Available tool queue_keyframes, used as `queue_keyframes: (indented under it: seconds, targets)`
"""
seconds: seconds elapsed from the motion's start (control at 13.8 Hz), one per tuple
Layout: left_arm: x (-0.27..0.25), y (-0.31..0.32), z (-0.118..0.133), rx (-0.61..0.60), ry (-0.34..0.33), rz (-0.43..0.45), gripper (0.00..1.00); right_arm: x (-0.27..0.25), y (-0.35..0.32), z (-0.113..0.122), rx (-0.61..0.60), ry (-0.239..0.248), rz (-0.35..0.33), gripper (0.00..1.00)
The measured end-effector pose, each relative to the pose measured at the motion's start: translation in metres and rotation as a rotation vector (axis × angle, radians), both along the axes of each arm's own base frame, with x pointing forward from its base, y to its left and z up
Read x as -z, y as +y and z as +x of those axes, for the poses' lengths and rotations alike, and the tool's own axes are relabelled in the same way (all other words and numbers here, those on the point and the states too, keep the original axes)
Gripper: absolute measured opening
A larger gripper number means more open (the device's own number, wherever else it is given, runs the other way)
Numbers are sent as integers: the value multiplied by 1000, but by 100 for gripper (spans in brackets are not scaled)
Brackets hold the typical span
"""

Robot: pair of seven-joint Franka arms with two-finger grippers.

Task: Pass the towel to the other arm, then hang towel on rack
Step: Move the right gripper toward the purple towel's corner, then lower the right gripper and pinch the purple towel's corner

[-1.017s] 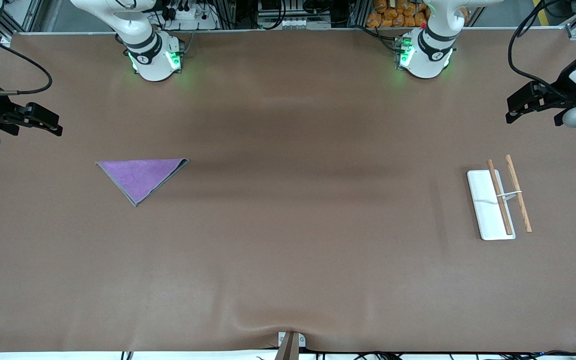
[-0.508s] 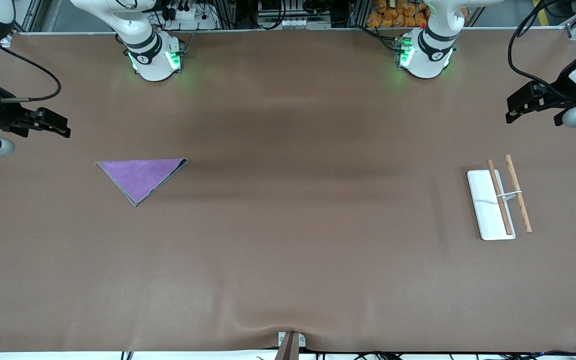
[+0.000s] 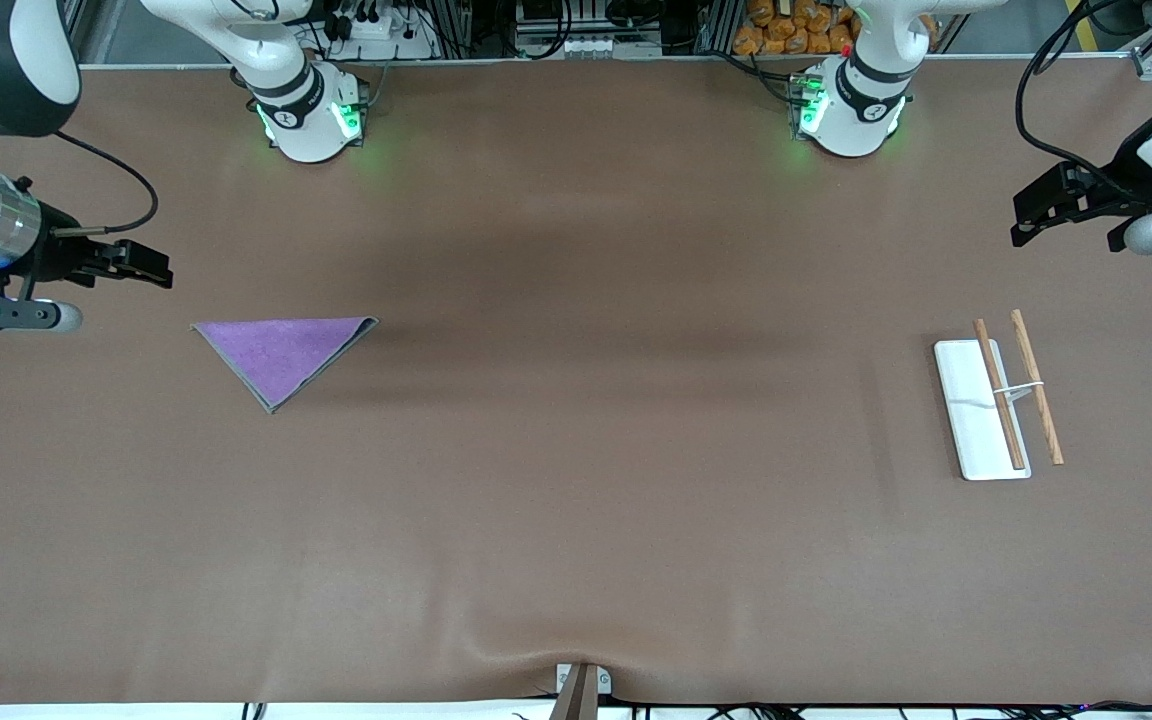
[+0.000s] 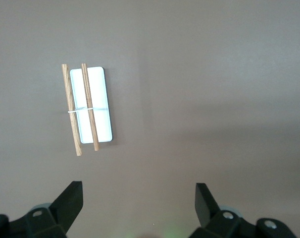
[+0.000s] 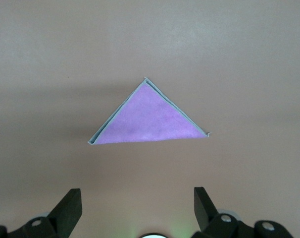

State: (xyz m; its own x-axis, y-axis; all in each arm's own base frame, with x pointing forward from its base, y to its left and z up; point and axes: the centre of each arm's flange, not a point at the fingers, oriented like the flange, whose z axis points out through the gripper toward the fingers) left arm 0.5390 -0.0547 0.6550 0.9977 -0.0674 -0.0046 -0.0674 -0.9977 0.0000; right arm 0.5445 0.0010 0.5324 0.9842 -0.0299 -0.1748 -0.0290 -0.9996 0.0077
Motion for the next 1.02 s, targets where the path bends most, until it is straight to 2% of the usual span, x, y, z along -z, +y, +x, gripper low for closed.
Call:
queue_keyframes:
  seconds: [0.51, 1.02]
  targets:
    - [0, -1, 0, 1, 0, 0, 100, 53, -12, -2, 22, -23, 0, 100]
    - [0, -1, 0, 1, 1, 0, 100, 122, -31, -17, 46, -42, 1, 100]
